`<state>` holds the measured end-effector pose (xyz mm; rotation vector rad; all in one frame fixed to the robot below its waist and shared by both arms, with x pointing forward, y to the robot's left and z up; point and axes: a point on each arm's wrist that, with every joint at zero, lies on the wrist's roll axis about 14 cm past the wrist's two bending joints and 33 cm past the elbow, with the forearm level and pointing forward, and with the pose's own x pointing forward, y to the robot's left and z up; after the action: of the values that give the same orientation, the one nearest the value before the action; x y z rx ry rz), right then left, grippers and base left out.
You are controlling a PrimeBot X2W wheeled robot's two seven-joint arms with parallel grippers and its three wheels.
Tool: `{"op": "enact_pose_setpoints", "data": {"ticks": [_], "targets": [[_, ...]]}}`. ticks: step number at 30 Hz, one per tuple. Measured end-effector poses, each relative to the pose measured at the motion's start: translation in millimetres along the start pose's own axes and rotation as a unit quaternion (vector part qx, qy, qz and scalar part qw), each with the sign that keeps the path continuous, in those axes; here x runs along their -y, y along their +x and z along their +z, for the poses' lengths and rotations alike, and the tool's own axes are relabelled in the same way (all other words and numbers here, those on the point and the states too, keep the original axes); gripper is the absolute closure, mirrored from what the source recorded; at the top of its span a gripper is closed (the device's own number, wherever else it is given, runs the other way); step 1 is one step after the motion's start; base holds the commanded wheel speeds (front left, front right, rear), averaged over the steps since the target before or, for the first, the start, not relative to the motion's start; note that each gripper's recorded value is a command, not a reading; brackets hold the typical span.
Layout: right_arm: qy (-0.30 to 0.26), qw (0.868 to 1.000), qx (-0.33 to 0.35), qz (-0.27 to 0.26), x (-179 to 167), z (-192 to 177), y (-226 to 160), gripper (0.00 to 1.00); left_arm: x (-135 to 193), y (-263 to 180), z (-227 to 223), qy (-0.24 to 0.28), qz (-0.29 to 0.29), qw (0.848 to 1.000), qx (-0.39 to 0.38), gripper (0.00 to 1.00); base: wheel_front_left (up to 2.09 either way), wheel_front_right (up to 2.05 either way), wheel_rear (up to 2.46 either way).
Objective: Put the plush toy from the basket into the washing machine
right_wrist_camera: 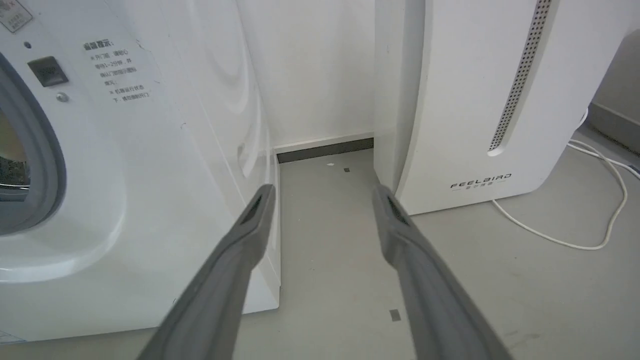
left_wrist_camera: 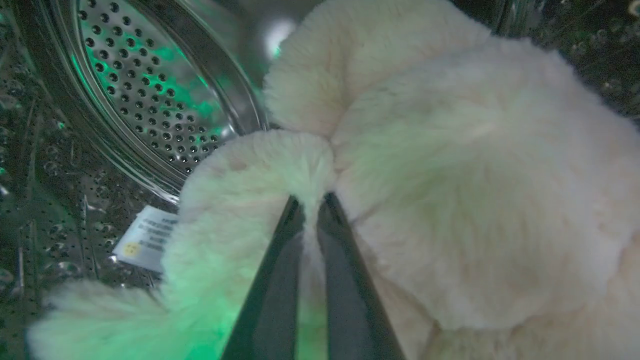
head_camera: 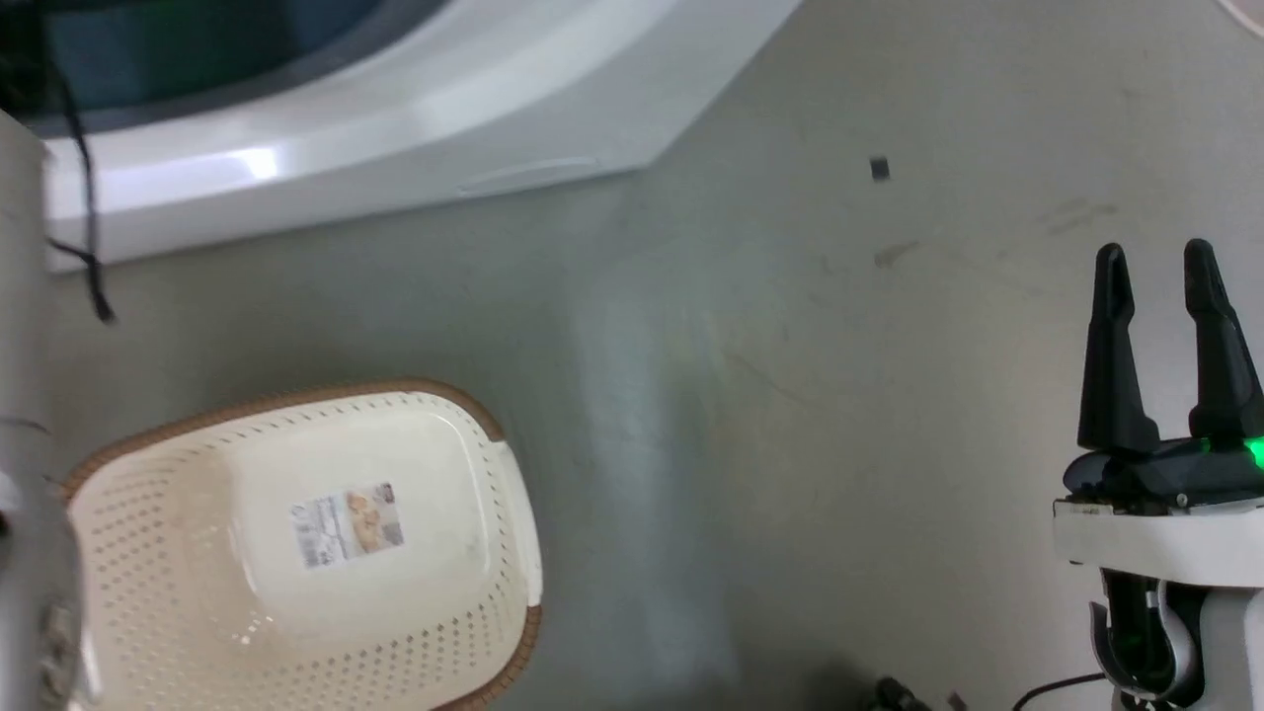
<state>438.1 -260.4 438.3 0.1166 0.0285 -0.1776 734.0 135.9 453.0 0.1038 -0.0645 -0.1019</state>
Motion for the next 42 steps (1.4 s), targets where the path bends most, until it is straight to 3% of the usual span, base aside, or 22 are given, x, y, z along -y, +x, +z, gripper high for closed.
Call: {"op": "enact_pose_setpoints", "data": {"ticks": [9,10,11,20,26,42], "targets": [[-0.009,0.999,-0.035,-0.016,12,-30,7,0.0,-7,33,-32,-0.005,0.016,1.0,-0.002,1.0,0.0,0.0,0.0],[-0.009,0.999,-0.038,-0.016,12,-32,7,0.0,-6,33,-38,-0.005,0.017,1.0,-0.009,0.76,0.0,0.0,0.0],[-0.009,0.999,-0.039,-0.016,12,-34,7,0.0,-7,32,-44,-0.004,0.019,1.0,-0.014,0.0,0.0,0.0,0.0],[-0.003,1.0,-0.025,-0.005,4,-28,15,0.0,-4,24,-32,0.009,0.012,1.0,-0.006,0.0,0.0,0.0,0.0],[0.0,1.0,-0.004,0.009,-6,-12,16,0.0,0,-6,-34,0.015,0.008,1.0,-0.022,0.0,0.0,0.0,0.0],[-0.003,0.998,0.036,0.053,-36,30,-7,0.0,1,-107,15,0.016,0.011,1.0,-0.008,0.0,0.0,0.0,0.0]]}}
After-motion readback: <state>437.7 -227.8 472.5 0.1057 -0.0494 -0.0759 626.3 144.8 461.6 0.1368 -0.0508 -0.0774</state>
